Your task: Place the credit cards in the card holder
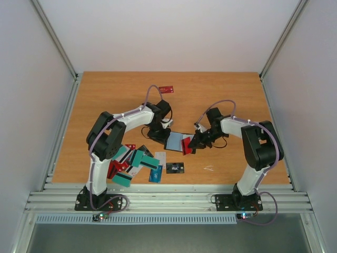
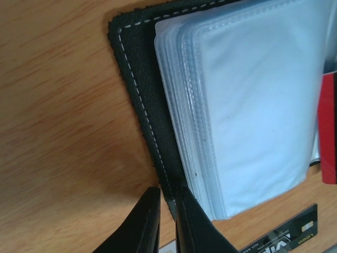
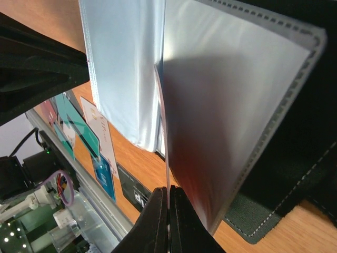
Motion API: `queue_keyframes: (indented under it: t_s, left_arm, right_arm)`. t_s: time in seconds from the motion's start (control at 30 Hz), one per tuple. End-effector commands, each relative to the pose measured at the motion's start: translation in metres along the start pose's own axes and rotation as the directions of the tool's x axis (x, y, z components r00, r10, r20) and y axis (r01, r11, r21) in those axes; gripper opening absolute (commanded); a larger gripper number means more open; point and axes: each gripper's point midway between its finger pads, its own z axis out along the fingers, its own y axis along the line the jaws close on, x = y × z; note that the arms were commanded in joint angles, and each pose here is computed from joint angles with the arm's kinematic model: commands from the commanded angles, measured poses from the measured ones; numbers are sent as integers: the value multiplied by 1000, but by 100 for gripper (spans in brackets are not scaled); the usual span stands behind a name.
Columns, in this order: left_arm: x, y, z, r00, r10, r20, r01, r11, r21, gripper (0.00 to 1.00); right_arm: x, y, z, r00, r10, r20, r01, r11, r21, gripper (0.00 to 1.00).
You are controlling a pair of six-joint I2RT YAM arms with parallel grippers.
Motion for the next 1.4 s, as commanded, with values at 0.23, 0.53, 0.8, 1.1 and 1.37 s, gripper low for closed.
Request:
queue_keyframes:
  t_s: [0.23,0.53,0.8,1.1,1.37]
  left_arm:
    - [5,13,14,999,33,-41,-35,998,-54,11]
    - [5,12,18,998,36,-43,-38,998,-45,11]
    - [6,12,15,998,37,-47,-39,998,-47,10]
    - [8,11,12,998,35,-54,-38,998,-47,11]
    - [10,11,14,997,34,-65,-37,998,-44,11]
  right_arm:
    - [-14,15,-5,997,-75,22,75,997,-16,1]
    - [-16,20,-5,997,-69,19,70,997,-40,1]
    - [-23,18,2,998,-56,9,57,996,-68,1]
    - [-31,19,7,998,-57,21,58,994,-88,1]
    - [-36,20,11,998,-50,31,53,991,-120,1]
